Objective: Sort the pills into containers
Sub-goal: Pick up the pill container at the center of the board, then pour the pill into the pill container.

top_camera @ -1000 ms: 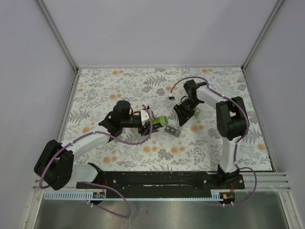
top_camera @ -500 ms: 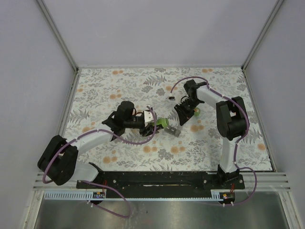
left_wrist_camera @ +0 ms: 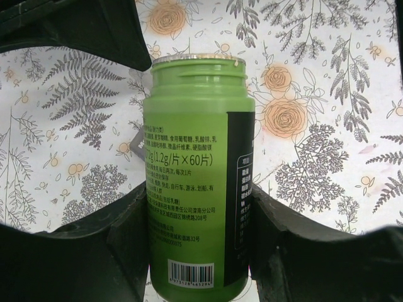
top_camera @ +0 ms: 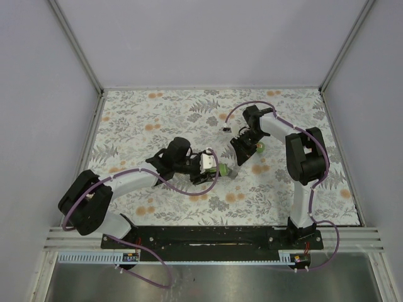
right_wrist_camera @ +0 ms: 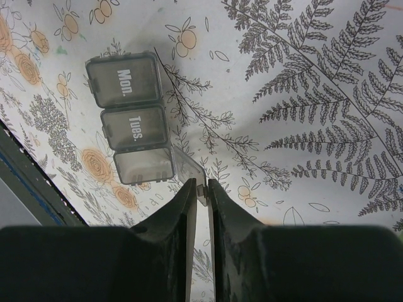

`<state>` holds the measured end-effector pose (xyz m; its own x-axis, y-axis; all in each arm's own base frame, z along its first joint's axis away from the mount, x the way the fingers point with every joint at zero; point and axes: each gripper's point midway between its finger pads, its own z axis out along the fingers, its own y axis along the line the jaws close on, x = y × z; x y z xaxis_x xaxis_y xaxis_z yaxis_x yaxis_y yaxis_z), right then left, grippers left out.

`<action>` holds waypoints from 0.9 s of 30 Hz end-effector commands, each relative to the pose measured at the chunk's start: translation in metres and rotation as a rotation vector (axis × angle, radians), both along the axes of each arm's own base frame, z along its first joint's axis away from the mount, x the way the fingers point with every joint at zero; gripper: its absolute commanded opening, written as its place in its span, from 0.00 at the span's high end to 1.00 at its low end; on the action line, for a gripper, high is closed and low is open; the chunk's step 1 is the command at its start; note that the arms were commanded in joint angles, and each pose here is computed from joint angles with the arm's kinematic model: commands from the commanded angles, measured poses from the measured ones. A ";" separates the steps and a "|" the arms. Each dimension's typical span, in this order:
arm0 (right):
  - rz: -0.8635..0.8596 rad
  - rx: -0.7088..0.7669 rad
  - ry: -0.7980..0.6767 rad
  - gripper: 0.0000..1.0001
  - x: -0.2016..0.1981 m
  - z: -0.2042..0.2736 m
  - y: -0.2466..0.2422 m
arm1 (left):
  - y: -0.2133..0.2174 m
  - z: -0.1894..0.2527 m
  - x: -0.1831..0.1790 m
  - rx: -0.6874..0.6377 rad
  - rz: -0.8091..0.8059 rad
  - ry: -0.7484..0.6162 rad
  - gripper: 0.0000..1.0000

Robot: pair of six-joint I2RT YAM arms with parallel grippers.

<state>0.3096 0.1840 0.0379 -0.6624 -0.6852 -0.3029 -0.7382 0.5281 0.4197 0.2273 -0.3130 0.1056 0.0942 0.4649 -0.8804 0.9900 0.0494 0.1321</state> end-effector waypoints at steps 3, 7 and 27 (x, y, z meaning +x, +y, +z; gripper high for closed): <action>0.013 0.034 -0.063 0.80 0.006 0.023 0.001 | -0.010 0.017 0.015 0.004 0.002 -0.098 1.00; 0.014 0.038 -0.070 0.78 0.005 0.027 0.001 | -0.010 0.016 0.014 0.001 0.001 -0.088 1.00; 0.016 0.052 -0.083 0.83 0.001 0.032 0.001 | -0.013 0.010 0.018 0.022 0.011 -0.088 1.00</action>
<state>0.3108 0.1843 0.0535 -0.6465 -0.6820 -0.3419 -0.7573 0.5195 0.3958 0.2317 -0.3137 0.0934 0.0947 0.5230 -0.8471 0.9877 0.0568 0.1455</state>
